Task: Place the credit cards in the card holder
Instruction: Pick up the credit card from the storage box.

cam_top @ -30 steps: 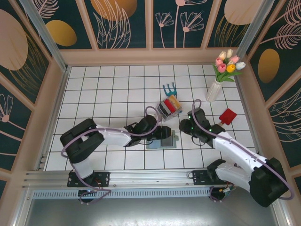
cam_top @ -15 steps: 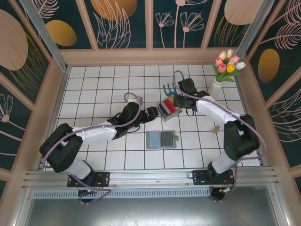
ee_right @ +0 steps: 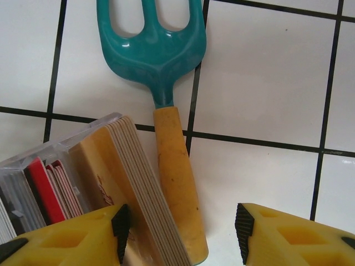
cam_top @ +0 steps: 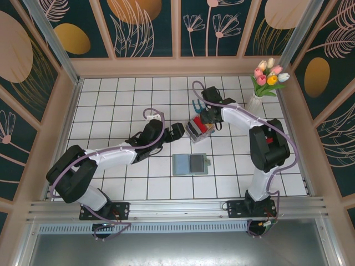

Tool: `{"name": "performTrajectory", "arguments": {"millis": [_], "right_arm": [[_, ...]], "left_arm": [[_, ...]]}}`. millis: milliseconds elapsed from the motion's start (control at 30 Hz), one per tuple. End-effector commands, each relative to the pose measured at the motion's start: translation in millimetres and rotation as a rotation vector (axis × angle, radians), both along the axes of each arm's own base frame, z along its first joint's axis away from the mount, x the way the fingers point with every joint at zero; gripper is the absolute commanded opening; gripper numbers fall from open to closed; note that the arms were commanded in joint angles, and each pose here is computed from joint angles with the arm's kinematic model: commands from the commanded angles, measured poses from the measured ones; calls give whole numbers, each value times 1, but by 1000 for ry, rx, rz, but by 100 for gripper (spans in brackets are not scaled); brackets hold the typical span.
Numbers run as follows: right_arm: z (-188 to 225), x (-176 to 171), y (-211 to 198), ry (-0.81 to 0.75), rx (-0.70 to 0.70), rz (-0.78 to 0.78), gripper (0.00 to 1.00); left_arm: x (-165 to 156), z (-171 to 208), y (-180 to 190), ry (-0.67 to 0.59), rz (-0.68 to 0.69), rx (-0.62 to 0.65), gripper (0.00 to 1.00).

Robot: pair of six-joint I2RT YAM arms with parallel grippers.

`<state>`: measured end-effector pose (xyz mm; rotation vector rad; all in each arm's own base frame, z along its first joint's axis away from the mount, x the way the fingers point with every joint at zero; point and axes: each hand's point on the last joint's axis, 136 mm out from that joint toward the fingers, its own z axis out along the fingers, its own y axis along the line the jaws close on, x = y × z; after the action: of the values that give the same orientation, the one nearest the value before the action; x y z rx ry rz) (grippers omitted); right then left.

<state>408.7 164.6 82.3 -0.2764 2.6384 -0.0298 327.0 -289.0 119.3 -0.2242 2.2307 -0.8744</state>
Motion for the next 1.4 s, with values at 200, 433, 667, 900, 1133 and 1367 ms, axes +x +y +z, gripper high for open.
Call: {"name": "performTrajectory", "arguments": {"millis": [200, 433, 667, 900, 1133, 1367], "right_arm": [[14, 4, -18, -55, -173, -17, 54], [23, 4, -18, -73, -166, -14, 46], [25, 4, -19, -76, -177, -9, 45], [29, 4, -21, -83, -185, -13, 40], [30, 2, -20, -80, -172, -10, 33], [36, 4, -22, -93, -181, -12, 28]], "left_arm": [[2, 9, -3, -20, -19, -12, 98], [1, 5, -9, 1, -38, -23, 99], [0, 1, -11, 13, -46, -26, 99], [1, 1, -15, 20, -57, -30, 99], [0, -2, -17, 32, -65, -30, 98], [0, -2, -17, 34, -67, -31, 98]]}}
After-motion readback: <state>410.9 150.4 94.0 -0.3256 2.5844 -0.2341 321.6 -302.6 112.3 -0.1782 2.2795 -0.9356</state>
